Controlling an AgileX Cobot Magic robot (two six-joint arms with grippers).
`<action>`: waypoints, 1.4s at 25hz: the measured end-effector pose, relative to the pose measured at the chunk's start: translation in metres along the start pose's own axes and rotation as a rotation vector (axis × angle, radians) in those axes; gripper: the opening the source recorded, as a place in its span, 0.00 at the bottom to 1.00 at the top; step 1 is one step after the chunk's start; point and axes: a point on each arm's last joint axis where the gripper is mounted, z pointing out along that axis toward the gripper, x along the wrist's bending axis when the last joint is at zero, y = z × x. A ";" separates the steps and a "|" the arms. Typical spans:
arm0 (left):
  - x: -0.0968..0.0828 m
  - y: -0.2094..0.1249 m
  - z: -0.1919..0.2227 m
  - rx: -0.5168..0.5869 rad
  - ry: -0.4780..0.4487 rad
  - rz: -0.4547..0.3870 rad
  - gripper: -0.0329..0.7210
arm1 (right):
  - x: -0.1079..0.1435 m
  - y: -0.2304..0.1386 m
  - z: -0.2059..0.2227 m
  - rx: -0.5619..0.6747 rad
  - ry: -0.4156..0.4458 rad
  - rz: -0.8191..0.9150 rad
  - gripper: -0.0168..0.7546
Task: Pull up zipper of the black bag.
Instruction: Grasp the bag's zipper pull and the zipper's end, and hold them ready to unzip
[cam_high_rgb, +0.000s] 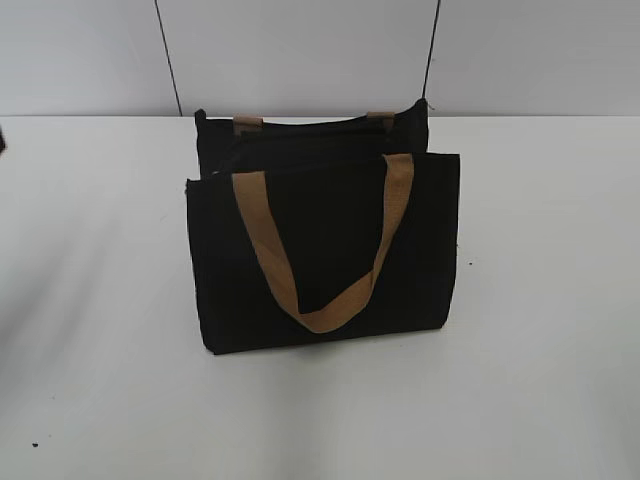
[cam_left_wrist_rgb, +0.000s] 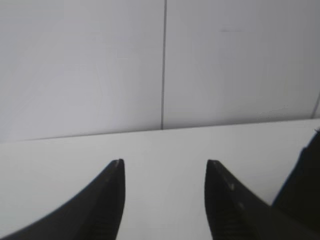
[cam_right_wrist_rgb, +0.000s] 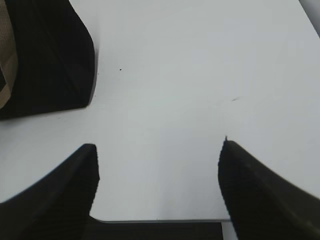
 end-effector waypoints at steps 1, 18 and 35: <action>-0.004 -0.005 0.007 0.009 -0.052 0.013 0.57 | 0.000 0.000 0.000 0.000 0.000 0.000 0.76; -0.043 -0.100 0.089 0.151 -0.627 0.019 0.57 | 0.000 0.000 0.000 0.000 0.001 0.000 0.76; -0.071 -0.132 0.156 0.154 -0.829 0.093 0.43 | 0.000 0.000 0.000 0.000 0.001 0.000 0.76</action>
